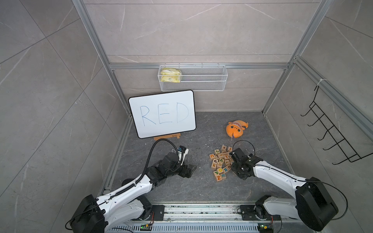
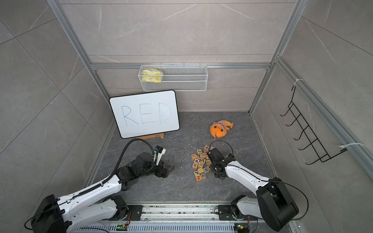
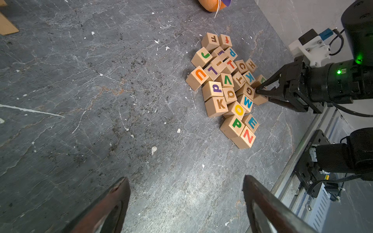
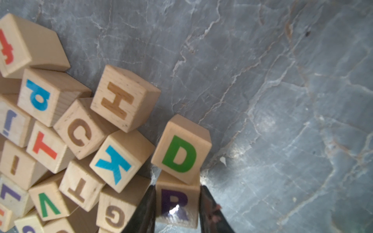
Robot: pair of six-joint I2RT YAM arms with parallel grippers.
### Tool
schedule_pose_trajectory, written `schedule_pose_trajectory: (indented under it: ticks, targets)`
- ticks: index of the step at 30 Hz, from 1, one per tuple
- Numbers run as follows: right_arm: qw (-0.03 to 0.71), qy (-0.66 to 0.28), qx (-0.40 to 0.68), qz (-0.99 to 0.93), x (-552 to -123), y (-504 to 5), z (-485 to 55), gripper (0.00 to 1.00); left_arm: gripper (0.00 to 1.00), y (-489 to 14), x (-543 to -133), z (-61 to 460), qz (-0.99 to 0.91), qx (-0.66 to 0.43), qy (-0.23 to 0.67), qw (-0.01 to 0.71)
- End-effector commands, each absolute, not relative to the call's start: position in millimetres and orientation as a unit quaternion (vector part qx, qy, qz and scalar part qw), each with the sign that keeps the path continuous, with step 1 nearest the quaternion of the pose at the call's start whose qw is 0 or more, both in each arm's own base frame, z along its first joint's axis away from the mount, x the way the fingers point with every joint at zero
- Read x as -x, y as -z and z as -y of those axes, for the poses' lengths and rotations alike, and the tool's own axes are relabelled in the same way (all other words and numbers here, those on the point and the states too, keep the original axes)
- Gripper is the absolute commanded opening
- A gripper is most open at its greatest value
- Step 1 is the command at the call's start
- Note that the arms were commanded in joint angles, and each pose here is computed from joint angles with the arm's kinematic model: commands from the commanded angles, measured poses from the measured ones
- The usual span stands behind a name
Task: Assemble the uppercase word "red" with letter blocks
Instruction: Pick up the letter block from the center of the board.
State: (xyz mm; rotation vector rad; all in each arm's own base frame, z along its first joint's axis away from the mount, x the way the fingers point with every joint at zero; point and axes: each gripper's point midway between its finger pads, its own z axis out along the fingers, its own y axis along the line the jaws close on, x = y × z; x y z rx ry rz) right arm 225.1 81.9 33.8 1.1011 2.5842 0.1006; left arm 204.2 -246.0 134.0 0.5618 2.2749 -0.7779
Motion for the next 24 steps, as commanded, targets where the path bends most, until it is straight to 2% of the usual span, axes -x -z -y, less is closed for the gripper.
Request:
schedule_pose_trajectory:
  ticks: [1,4,11,16,20,24]
  targets:
    - [0.172,-0.033,-0.372,-0.912,-221.3,-40.7,-79.5,0.31,0.9,-156.3,-210.3,249.8,-0.854,-0.232,0.295,0.359]
    - [0.184,-0.043,-0.357,-0.915,-220.7,-49.7,-78.9,0.27,0.9,-163.4,-210.9,251.9,-0.857,-0.232,0.295,0.353]
    - [0.209,-0.063,-0.279,-0.935,-229.5,-77.7,-88.1,0.25,0.89,-197.7,-194.7,250.1,-0.881,-0.222,0.302,0.29]
    - [0.226,-0.076,-0.21,-0.948,-241.7,-101.5,-105.0,0.23,0.9,-217.8,-183.0,225.6,-0.9,-0.22,0.259,0.272]
    - [0.249,-0.084,-0.156,-0.952,-254.6,-128.3,-126.9,0.22,0.9,-234.9,-192.0,179.7,-0.911,-0.197,0.169,0.321]
    - [0.271,-0.098,-0.103,-0.952,-266.1,-150.6,-162.4,0.21,0.92,-244.5,-200.8,151.4,-0.905,-0.159,0.17,0.356]
